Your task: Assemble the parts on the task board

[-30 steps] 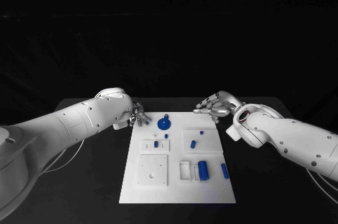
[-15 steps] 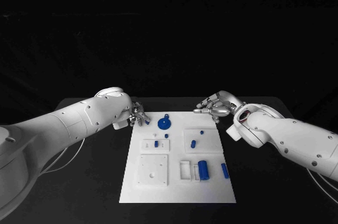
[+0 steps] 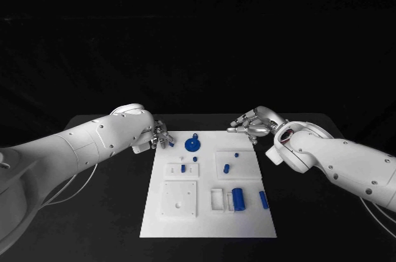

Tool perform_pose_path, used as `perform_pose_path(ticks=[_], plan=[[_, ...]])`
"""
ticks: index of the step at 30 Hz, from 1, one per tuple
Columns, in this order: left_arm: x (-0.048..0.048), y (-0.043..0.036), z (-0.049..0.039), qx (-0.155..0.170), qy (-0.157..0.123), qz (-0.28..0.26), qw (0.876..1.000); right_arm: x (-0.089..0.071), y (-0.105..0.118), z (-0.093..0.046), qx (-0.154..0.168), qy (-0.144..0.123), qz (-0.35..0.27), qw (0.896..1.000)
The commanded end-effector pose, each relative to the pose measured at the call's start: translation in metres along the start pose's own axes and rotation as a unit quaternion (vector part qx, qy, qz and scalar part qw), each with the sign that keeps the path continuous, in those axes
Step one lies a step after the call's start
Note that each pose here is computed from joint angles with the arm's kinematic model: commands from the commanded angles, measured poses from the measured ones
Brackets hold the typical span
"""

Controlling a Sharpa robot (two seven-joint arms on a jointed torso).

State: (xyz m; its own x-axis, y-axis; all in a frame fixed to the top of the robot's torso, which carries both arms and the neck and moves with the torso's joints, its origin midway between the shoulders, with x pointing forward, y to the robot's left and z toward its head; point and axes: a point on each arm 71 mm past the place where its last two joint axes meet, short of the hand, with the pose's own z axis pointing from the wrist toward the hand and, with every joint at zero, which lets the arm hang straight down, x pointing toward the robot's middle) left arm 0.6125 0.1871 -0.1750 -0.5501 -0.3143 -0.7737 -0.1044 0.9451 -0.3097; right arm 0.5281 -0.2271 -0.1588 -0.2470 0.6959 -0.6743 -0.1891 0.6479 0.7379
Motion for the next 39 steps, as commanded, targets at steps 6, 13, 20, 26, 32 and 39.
perform_pose_path(ticks=[6, 13, 20, 26, 32, 39], plan=[[-0.0007, 0.0062, -0.0101, -0.021, -0.023, -0.033, 0.999, -0.001, -0.001, -0.001, -0.002, -0.001, -0.001, 1.000], [0.0030, 0.0073, -0.0266, -0.008, -0.020, -0.054, 0.998, -0.003, -0.002, -0.001, 0.000, -0.002, -0.001, 1.000], [0.0141, 0.0076, -0.0443, 0.008, -0.013, -0.060, 0.998, -0.003, -0.004, -0.001, 0.001, -0.002, 0.000, 1.000], [0.0246, 0.0073, -0.0562, 0.017, -0.003, -0.067, 0.998, -0.003, -0.005, -0.001, 0.002, -0.002, 0.001, 1.000], [0.0370, 0.0100, -0.0652, 0.021, 0.005, -0.069, 0.997, -0.002, -0.006, -0.001, 0.004, -0.001, 0.002, 1.000], [0.0530, 0.0134, -0.0716, 0.021, 0.009, -0.066, 0.998, -0.002, -0.007, -0.001, 0.005, 0.000, 0.003, 1.000]])
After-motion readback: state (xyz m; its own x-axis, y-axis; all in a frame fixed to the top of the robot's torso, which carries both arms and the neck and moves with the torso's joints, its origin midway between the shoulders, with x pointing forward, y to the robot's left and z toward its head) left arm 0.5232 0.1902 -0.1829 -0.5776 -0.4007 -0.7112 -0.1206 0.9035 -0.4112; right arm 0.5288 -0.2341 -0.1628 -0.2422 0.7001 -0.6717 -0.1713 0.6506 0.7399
